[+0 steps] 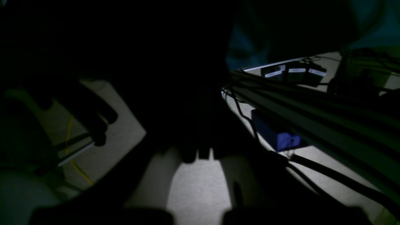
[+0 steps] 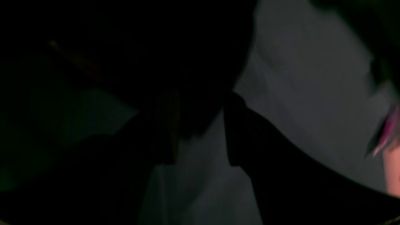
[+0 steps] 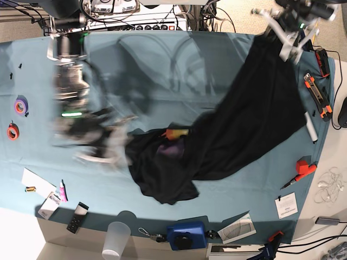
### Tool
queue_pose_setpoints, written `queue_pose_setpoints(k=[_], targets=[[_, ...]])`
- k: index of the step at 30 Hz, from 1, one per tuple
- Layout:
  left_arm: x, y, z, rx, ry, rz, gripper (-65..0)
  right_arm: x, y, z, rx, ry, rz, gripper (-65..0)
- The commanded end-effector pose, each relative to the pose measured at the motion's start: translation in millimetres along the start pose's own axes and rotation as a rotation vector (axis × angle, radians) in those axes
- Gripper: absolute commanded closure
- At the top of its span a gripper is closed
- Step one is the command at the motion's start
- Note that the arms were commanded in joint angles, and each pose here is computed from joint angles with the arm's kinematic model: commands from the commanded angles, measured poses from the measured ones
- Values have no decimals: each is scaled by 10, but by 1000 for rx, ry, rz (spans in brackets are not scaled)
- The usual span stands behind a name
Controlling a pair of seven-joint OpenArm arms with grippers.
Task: Layout the t-shirt on the table in an organized manner, then fold the t-shirt properly
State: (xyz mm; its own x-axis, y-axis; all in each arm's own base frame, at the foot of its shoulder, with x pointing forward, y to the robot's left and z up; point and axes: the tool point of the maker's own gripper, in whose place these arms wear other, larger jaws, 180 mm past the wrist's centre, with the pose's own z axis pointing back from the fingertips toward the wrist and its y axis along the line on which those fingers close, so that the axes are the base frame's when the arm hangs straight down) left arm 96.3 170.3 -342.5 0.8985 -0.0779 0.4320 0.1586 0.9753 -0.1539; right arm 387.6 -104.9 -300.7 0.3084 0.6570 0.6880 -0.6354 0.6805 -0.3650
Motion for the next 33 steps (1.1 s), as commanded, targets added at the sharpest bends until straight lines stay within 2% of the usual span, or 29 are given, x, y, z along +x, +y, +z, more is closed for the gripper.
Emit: queue_pose_setpoints(k=[1,5,8,12,16,21,22,23,25,26,29,33], targets=[[45,-13,38,-3,-21,-19,0,280,-123,23,-54,-76,59,-236],[71,-23,36,-8,-33,-32,0,549,-102,-113,-166,-69,233,-236],[110,-20,31,-8,-45,-34,0,650,-68,-272,-183,-41,321,-236],[119,-20,32,-8,-50,-35,0,550,-115,-544,-180,43,369,-236],[134,-20,33,-8,-58,-35,0,489,-131,-722,-178,87,363,-236],[174,-21,35,-8,-80,-35,0,563,-8,-768,-154,65,347,-234],[172,-21,35,-8,-79,-34,0,573,-6,-769,-160,66,340,-218],[172,-21,35,-8,-79,-34,0,568,-21,-766,-171,75,328,-174],[174,-21,35,-8,-80,-35,0,546,-107,-745,-235,110,269,-40],[173,-21,35,-8,-80,-34,0,539,-180,-716,-284,127,233,0],[175,-21,35,-8,-81,-35,0,600,-348,-578,-389,141,226,0],[182,-22,36,-8,-84,-35,0,950,-375,-339,-437,46,220,0]])
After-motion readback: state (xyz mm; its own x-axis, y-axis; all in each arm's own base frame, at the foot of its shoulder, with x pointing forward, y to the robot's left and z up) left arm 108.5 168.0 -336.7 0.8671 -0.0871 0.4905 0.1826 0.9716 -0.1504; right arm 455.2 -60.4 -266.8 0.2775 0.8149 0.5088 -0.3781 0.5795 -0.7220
